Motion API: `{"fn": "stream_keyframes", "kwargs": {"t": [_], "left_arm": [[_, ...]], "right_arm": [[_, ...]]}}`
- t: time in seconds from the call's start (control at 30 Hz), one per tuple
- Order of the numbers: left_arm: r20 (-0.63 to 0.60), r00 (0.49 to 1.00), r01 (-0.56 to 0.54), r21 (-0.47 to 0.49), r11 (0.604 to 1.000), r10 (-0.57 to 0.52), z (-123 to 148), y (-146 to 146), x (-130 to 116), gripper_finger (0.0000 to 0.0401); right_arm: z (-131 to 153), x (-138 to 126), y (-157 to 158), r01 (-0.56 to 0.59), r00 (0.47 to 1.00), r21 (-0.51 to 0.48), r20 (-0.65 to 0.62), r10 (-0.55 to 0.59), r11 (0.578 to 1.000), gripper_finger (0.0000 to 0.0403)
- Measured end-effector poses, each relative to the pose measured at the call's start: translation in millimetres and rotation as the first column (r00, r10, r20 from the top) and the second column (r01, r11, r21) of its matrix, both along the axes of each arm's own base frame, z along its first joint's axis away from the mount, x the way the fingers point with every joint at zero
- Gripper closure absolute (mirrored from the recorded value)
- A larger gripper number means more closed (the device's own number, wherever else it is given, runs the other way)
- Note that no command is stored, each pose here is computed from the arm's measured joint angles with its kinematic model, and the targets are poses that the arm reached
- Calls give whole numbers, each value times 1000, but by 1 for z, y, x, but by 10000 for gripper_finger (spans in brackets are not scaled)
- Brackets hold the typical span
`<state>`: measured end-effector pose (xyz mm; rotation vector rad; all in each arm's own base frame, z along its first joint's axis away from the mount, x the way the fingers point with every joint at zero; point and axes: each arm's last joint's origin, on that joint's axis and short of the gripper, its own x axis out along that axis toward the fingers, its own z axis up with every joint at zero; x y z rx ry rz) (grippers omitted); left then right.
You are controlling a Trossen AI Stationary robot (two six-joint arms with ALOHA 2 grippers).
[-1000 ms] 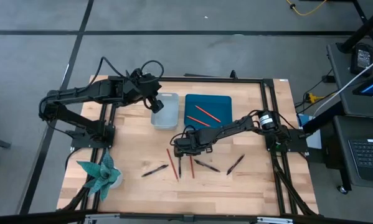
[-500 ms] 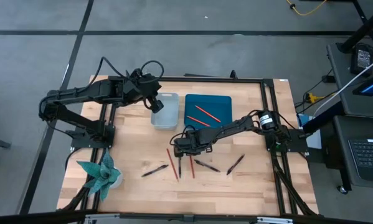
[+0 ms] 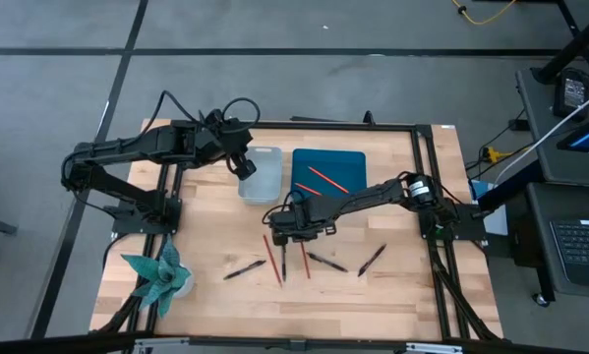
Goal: Sort pens & pencils
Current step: Put the left red pencil into the blue bin
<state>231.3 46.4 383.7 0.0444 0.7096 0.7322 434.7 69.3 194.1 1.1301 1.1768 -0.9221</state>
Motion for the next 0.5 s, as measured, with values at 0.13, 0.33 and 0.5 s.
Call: {"fn": "stream_keyframes", "kwargs": {"t": [0.13, 0.33, 0.5], "left_arm": [[0, 1000, 0, 0, 1000, 0, 0, 0, 0, 401], [0, 1000, 0, 0, 1000, 0, 0, 0, 0, 401], [-1, 1000, 0, 0, 1000, 0, 0, 0, 0, 401]], "right_arm": [[28, -3, 0, -3, 999, -7, -47, 3, 1000, 376], [70, -17, -4, -7, 989, -38, -151, 1, 999, 376], [91, -21, -13, -40, 987, -81, -156, 27, 996, 376]]}}
